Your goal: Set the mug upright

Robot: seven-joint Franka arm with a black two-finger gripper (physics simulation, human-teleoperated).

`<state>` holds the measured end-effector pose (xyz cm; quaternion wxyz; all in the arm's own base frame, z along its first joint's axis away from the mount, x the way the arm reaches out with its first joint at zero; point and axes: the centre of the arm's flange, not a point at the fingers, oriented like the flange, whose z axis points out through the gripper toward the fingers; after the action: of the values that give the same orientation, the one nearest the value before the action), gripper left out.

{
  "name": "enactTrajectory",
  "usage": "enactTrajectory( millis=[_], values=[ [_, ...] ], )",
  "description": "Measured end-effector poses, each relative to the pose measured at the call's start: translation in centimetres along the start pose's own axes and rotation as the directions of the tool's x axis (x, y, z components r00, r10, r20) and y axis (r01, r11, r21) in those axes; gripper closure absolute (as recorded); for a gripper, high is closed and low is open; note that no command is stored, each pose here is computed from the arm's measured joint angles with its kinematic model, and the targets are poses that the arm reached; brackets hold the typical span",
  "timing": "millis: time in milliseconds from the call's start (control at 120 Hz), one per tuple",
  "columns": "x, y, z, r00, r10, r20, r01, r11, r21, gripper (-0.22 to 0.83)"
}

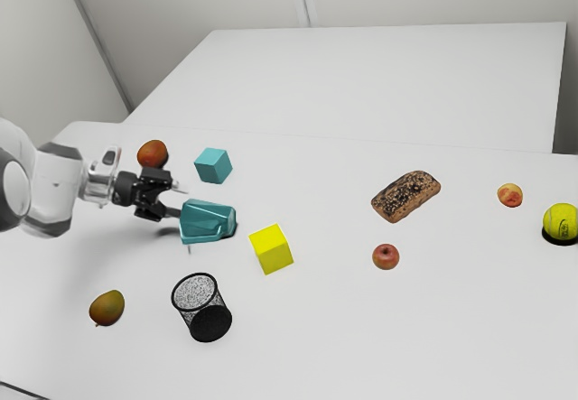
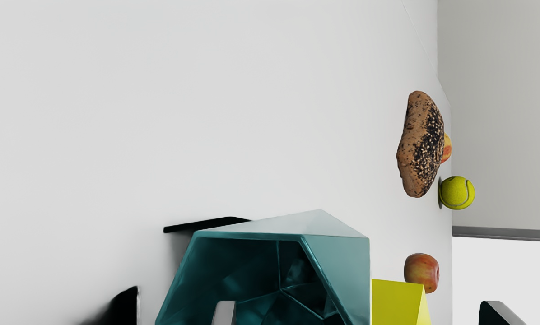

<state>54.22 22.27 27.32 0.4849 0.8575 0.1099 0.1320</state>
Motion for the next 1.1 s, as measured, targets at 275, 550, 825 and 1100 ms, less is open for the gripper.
enactTrajectory(
  millis=[275, 550, 825, 1100],
  values=[
    [-0.8, -1.1, 2.6, 0.996, 0.084, -0.016, -0.085, 0.995, -0.042, 0.02],
    [-0.8, -0.9, 4.1, 0.987, 0.154, -0.036, -0.156, 0.985, -0.071, 0.21],
    [-0.8, -0.3, 4.5, 0.979, 0.199, -0.044, -0.202, 0.976, -0.081, 0.63],
    [0.5, 5.1, 2.8, 0.949, 0.299, -0.097, -0.310, 0.941, -0.133, 0.74]
  ],
)
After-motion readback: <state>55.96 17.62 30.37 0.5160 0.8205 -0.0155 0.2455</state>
